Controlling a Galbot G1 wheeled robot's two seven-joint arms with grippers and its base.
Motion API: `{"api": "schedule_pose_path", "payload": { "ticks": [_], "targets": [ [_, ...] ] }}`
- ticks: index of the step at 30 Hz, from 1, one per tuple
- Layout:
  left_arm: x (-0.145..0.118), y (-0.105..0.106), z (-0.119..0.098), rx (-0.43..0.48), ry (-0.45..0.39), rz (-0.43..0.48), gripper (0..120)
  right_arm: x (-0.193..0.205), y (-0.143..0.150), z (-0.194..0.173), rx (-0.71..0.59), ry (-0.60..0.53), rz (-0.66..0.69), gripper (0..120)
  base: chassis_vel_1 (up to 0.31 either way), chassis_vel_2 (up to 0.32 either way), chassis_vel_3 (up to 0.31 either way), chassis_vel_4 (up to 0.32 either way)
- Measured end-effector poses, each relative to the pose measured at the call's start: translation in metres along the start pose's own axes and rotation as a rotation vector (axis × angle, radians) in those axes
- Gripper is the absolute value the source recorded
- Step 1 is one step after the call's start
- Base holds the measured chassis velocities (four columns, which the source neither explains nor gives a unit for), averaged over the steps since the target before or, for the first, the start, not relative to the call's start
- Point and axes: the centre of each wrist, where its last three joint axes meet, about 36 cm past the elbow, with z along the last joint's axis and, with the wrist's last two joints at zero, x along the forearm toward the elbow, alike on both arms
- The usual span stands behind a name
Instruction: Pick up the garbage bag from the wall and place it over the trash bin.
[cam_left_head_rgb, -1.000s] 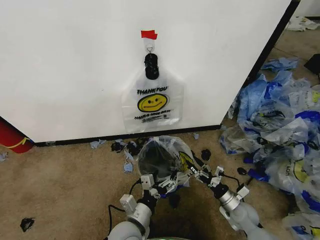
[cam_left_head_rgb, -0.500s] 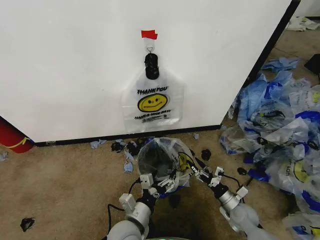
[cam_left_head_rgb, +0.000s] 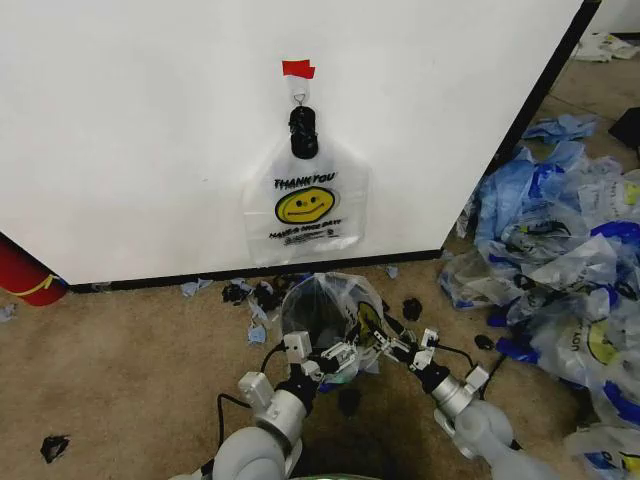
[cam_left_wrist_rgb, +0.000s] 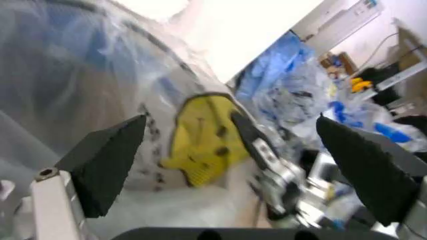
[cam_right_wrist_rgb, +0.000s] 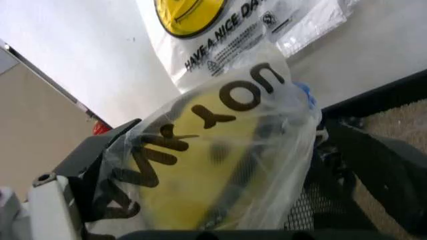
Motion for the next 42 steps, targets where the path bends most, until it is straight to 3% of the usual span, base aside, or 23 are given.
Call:
{"api": "schedule_pose_path", "payload": {
  "ticks": [7,10,14,30,42],
  "targets": [
    [0.008,-0.019,0.017,0.092,0.048,0.078,100,0.004,0.000,0.008,-0.001,0.010,0.017,100,0.000,0.000,0.000,0.000],
    [-0.002,-0.024,0.031,0.115,0.069,0.110,100,0.008,0.004,0.017,-0.006,0.011,0.023,100,0.000,0.000,0.000,0.000],
    [-0.010,-0.026,0.030,0.124,0.068,0.116,100,0.009,0.006,0.018,-0.001,0.009,0.024,100,0.000,0.000,0.000,0.000],
    [-0.027,0.001,0.036,0.038,0.095,0.043,100,0.010,0.009,0.009,0.026,-0.007,0.020,100,0.000,0.000,0.000,0.000],
    [-0.029,0.006,0.040,0.017,0.101,0.031,100,0.010,0.001,0.004,0.036,-0.014,0.033,100,0.000,0.000,0.000,0.000]
  ]
}}
